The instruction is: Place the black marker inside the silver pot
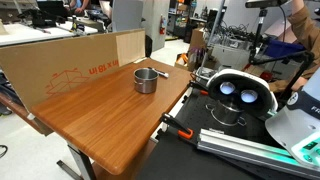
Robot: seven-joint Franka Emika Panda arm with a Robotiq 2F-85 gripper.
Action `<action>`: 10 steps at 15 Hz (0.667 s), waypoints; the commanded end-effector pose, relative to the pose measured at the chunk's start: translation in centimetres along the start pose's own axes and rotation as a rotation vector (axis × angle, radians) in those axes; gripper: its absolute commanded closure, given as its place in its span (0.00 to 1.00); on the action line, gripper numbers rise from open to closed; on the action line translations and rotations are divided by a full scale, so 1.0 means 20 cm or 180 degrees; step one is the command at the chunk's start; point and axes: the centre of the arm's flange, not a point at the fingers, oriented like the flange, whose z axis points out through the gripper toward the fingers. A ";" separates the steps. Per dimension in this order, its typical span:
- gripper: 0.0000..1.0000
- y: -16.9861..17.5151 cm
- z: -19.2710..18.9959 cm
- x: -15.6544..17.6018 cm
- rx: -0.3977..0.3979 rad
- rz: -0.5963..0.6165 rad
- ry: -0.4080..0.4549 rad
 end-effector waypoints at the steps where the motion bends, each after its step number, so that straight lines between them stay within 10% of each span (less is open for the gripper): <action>1: 0.00 0.00 0.00 0.00 -0.0002 0.0001 0.0004; 10: 0.00 0.01 0.05 0.04 -0.0023 0.0035 0.0106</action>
